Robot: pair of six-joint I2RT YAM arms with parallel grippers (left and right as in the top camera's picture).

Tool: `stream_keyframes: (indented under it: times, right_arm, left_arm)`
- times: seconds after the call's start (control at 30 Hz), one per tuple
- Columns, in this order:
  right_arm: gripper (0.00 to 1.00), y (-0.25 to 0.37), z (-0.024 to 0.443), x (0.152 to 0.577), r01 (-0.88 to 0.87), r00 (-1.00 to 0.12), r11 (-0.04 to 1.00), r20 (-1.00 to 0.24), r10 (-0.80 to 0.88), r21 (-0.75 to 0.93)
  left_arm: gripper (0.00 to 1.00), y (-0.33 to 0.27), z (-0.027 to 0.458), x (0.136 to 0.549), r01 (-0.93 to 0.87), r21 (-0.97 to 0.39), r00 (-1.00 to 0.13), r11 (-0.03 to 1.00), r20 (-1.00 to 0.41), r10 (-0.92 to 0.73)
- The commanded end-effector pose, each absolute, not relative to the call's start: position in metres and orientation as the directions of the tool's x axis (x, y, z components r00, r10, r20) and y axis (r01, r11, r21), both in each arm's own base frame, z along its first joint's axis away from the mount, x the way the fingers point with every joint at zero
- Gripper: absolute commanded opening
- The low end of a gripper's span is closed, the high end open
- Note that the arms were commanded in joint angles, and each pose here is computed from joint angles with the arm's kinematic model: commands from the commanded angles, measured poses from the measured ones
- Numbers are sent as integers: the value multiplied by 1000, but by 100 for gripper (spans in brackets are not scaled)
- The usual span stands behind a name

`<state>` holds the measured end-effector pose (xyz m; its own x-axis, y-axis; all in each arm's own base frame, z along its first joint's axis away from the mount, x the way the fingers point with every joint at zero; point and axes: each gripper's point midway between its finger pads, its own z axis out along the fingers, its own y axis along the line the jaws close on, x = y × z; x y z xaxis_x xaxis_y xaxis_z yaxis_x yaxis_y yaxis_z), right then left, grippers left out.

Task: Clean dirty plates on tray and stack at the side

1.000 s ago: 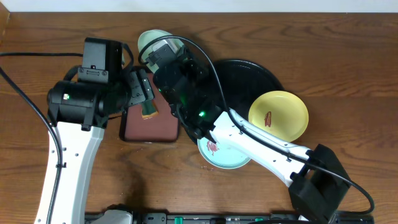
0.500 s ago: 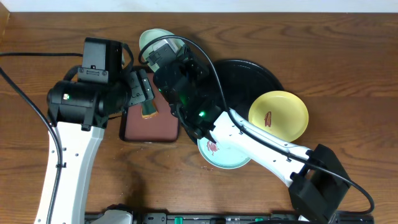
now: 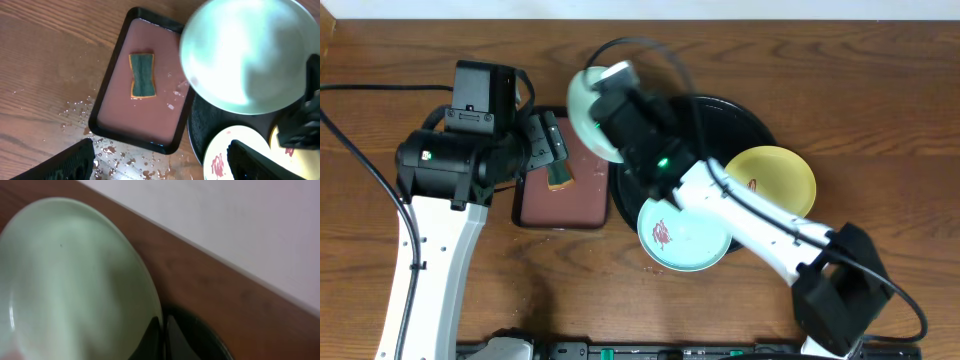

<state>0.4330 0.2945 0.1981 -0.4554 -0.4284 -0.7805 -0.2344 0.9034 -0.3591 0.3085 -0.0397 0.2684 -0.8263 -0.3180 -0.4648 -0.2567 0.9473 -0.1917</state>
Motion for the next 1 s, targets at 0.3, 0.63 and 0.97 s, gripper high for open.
stream_keyframes:
  times: [0.3,0.63,0.97]
  right_arm:
    - [1,174,166,468,-32,-836,895,-503,220,444]
    - [1,111,112,458,-5,-880,948,-452,147,319]
    - [1,103,62,469,24,-872,962,-465,153,271]
  left_arm:
    - [86,-38,272,308,-252,-187,-823,950,-476,-311]
    - [86,-38,272,308,-252,-187,-823,950,-476,-311]
    - [86,-38,272,308,-252,-187,-823,950,-476,-311]
